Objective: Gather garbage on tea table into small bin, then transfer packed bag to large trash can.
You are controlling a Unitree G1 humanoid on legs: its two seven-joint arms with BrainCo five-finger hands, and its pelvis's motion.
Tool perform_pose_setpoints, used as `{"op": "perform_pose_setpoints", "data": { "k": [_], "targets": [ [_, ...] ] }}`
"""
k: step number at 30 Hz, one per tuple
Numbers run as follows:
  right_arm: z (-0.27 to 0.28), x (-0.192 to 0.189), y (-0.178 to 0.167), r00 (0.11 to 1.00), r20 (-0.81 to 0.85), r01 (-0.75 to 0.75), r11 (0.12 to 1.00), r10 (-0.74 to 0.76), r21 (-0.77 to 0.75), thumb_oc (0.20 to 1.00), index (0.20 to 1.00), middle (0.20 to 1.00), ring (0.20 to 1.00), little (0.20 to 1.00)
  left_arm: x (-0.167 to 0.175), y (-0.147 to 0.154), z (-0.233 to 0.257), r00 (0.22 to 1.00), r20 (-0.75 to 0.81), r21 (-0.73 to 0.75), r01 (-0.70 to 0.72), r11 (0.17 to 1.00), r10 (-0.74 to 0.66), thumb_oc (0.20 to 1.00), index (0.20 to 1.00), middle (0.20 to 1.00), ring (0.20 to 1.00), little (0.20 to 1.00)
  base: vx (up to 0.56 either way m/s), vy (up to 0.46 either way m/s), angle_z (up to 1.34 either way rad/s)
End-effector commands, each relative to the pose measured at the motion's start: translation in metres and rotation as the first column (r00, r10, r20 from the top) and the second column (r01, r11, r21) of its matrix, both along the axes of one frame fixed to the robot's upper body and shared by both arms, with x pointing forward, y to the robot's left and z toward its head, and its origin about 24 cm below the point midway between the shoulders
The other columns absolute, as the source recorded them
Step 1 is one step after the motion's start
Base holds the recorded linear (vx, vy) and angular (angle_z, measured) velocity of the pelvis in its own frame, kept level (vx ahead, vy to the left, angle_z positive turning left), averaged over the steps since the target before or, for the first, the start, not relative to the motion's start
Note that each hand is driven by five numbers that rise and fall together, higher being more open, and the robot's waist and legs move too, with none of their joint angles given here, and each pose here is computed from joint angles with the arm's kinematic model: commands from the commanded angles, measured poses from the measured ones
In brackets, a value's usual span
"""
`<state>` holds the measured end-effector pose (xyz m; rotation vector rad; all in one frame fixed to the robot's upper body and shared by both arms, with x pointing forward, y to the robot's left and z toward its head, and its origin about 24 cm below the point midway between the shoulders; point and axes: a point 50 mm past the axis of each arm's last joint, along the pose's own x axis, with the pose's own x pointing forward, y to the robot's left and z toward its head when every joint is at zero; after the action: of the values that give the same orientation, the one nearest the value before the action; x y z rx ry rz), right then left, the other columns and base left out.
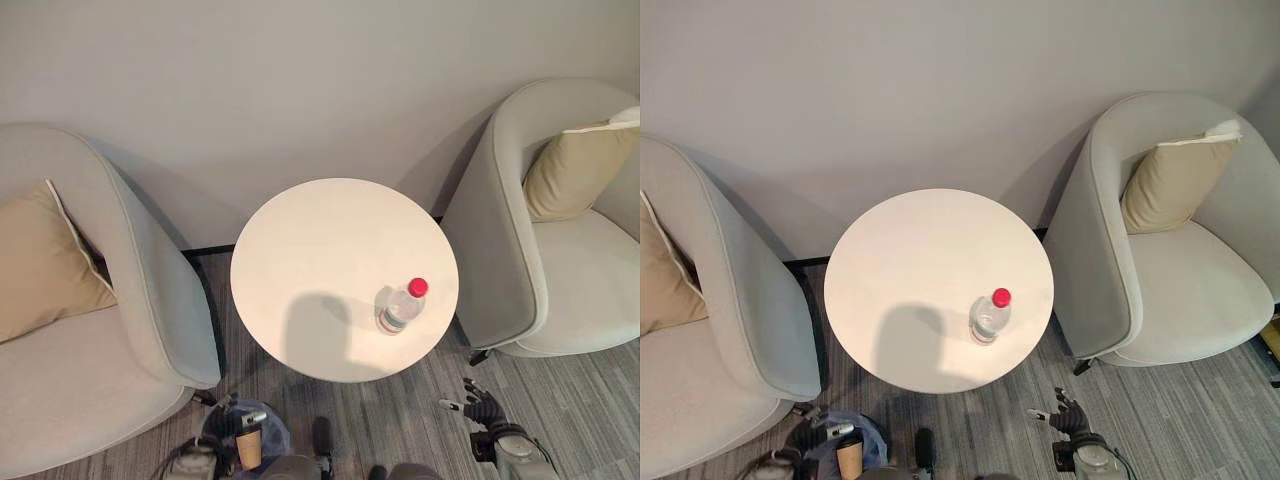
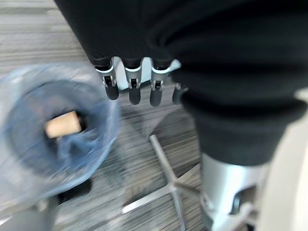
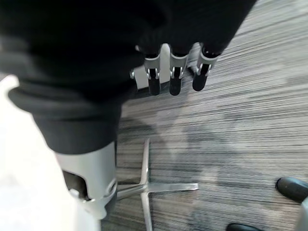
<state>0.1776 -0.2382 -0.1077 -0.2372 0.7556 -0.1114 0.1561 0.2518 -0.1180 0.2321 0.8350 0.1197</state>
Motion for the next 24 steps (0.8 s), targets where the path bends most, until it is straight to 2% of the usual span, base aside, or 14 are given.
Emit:
{"op": "perform_pose_setpoints", "data": {
  "k": [1,11,16,21,24],
  "targets": [
    [0.012,0.009,-0.013,0.998,0.052,-0.037,0.997,0.041,-0.07,1.0,1.0,1.0,1.0,1.0,-0.008,0.002,0.001,0.999,0.025,-0.001,-0.038,0.999,0.038,1.0,1.0,1.0,1.0,1.0,0.08,-0.052,0.28],
    [0.026,0.017,-0.023,0.987,0.078,-0.124,0.973,0.141,-0.193,1.0,1.0,1.0,1.0,1.0,-0.008,-0.005,-0.004,1.0,0.001,-0.006,-0.022,1.0,0.022,1.0,1.0,1.0,1.0,1.0,0.04,-0.193,0.22],
    [0.049,0.032,-0.022,0.947,0.141,-0.233,0.92,0.289,-0.316,1.0,1.0,1.0,1.0,1.0,-0.008,-0.009,-0.005,1.0,-0.001,-0.009,0.005,1.0,-0.005,1.0,1.0,1.0,1.0,1.0,-0.03,-0.075,0.09],
    [0.081,0.045,-0.018,0.859,0.19,-0.349,0.815,0.476,-0.463,1.0,1.0,1.0,1.0,1.0,-0.011,-0.01,-0.006,1.0,-0.009,0.003,0.026,1.0,-0.026,1.0,1.0,1.0,1.0,1.0,-0.02,-0.036,0.08],
    [0.105,0.053,-0.008,0.764,0.23,-0.421,0.735,0.603,-0.531,1.0,1.0,1.0,1.0,1.0,-0.014,-0.012,-0.007,0.999,-0.01,0.005,0.038,0.999,-0.037,1.0,1.0,1.0,1.0,1.0,0.0,0.0,0.0]
  ]
}}
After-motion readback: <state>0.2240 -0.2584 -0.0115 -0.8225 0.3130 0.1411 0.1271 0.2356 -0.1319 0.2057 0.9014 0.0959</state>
